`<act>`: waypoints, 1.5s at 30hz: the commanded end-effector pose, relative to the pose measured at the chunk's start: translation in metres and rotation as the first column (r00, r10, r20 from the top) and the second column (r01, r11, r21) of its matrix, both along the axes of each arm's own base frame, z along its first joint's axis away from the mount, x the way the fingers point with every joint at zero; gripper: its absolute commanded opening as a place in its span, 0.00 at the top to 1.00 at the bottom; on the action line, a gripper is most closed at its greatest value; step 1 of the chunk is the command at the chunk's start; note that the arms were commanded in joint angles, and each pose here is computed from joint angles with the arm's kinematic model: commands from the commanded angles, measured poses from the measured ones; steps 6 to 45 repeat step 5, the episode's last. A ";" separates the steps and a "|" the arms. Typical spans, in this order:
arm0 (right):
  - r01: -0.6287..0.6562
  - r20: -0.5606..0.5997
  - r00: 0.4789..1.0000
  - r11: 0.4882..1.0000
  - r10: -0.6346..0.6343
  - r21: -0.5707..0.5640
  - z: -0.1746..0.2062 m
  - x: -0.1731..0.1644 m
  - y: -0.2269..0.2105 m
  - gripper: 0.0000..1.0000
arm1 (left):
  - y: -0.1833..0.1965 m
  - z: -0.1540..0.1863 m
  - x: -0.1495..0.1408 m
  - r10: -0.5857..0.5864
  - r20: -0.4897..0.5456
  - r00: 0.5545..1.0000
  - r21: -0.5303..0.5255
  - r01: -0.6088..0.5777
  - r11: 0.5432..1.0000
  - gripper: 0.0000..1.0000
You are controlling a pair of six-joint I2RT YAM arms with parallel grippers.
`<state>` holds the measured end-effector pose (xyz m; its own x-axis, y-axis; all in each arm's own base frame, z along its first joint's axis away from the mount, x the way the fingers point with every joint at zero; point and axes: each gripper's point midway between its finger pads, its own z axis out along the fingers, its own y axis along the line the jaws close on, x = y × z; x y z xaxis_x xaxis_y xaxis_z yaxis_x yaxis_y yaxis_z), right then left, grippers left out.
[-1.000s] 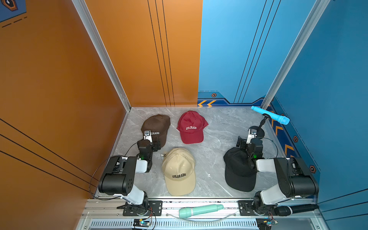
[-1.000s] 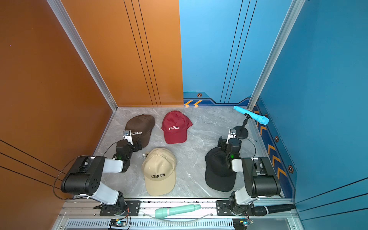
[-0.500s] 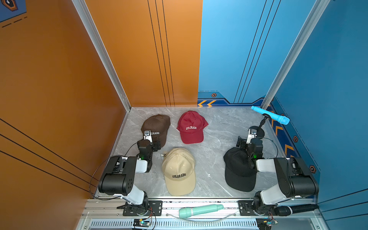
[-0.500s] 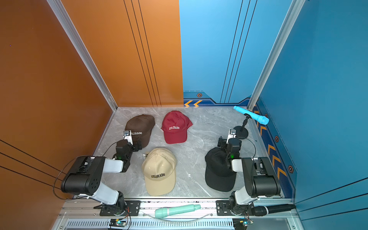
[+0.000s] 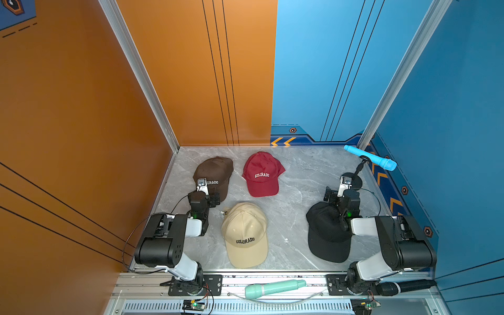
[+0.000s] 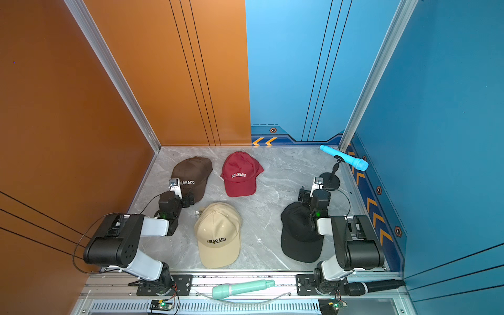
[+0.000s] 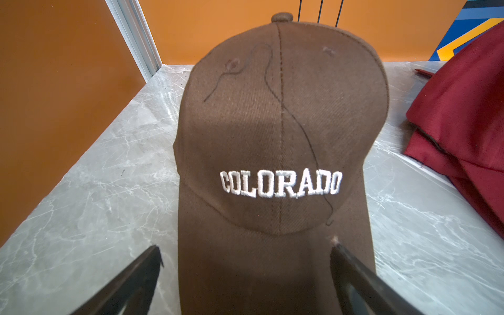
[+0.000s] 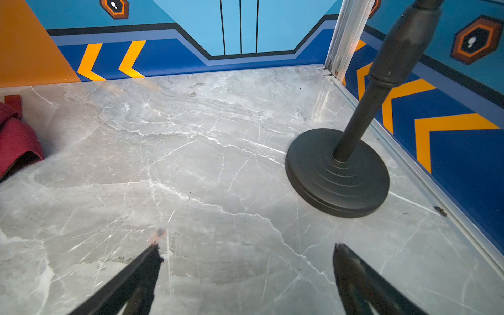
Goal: Stack the baseball caps by color
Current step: Reset both arms
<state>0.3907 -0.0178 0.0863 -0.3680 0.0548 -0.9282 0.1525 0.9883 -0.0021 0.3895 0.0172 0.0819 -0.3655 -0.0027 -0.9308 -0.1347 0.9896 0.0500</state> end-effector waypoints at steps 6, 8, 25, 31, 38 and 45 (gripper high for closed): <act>0.006 0.014 1.000 1.000 -0.006 -0.015 0.005 0.002 -0.001 0.00 | -0.002 0.008 0.006 -0.010 0.022 1.000 0.012 0.010 1.000 0.02; 0.006 0.014 1.000 1.000 -0.006 -0.015 0.005 0.002 -0.001 0.00 | -0.002 0.008 0.006 -0.010 0.022 1.000 0.012 0.010 1.000 0.02; 0.006 0.014 1.000 1.000 -0.006 -0.015 0.005 0.002 -0.001 0.00 | -0.002 0.008 0.006 -0.010 0.022 1.000 0.012 0.010 1.000 0.02; 0.006 0.014 1.000 1.000 -0.006 -0.015 0.005 0.002 -0.001 0.00 | -0.002 0.008 0.006 -0.010 0.022 1.000 0.012 0.010 1.000 0.02; 0.006 0.014 1.000 1.000 -0.006 -0.015 0.005 0.002 -0.001 0.00 | -0.002 0.008 0.006 -0.010 0.022 1.000 0.012 0.010 1.000 0.02; 0.006 0.014 1.000 1.000 -0.006 -0.015 0.005 0.002 -0.001 0.00 | -0.002 0.008 0.006 -0.010 0.022 1.000 0.012 0.010 1.000 0.02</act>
